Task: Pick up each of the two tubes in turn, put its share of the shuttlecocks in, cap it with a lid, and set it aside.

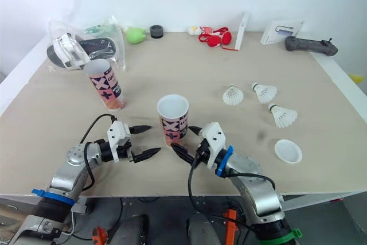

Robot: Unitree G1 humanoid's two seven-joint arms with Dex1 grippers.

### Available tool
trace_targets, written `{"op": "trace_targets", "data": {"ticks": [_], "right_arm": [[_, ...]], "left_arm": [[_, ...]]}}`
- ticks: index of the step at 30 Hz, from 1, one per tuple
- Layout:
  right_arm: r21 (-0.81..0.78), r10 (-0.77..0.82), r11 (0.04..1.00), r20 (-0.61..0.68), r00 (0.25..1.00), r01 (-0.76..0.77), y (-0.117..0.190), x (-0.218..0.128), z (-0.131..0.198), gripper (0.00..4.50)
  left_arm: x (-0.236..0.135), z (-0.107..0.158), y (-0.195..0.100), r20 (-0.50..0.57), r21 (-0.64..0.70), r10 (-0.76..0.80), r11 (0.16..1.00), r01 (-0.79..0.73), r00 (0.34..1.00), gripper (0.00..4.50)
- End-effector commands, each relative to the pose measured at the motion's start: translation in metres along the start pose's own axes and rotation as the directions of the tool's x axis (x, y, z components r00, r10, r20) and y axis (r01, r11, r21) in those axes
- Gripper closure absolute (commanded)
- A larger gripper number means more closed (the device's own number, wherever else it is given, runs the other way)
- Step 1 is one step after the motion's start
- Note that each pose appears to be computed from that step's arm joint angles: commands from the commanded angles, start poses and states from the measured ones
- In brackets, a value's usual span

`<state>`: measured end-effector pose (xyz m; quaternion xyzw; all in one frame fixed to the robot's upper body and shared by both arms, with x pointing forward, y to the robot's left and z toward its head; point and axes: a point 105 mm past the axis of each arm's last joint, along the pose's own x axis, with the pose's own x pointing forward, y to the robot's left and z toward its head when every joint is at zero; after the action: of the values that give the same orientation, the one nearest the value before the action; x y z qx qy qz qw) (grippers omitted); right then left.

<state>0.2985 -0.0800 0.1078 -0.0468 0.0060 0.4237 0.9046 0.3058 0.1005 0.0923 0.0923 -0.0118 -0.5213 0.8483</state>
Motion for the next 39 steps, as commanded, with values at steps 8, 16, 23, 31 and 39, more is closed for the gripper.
{"op": "trace_targets", "data": {"ticks": [8,16,23,31,39], "right_arm": [[-0.032,0.01,0.999,0.066,0.998,-0.008,-0.007,0.021,0.009,0.02],[-0.041,0.041,0.998,0.099,0.994,-0.037,-0.007,0.041,0.009,0.02],[-0.055,0.053,0.997,0.117,0.992,-0.047,-0.011,0.057,0.011,0.02],[-0.05,0.081,0.996,0.116,0.99,-0.075,-0.011,0.064,0.01,1.4],[-0.037,0.019,0.999,0.19,0.982,-0.012,-0.021,0.05,0.032,1.52]], "left_arm": [[-0.031,0.053,-0.004,0.107,-0.016,-0.011,1.0,0.013,0.994,0.0],[-0.031,0.054,-0.003,0.11,-0.014,0.008,1.0,-0.006,0.994,0.0],[-0.032,0.052,-0.004,0.1,-0.005,0.011,1.0,-0.011,0.995,0.0],[-0.033,0.051,0.001,0.1,0.008,0.058,0.998,-0.059,0.993,0.0],[-0.027,0.053,0.01,0.11,0.024,0.1,0.994,-0.103,0.989,0.0]]}}
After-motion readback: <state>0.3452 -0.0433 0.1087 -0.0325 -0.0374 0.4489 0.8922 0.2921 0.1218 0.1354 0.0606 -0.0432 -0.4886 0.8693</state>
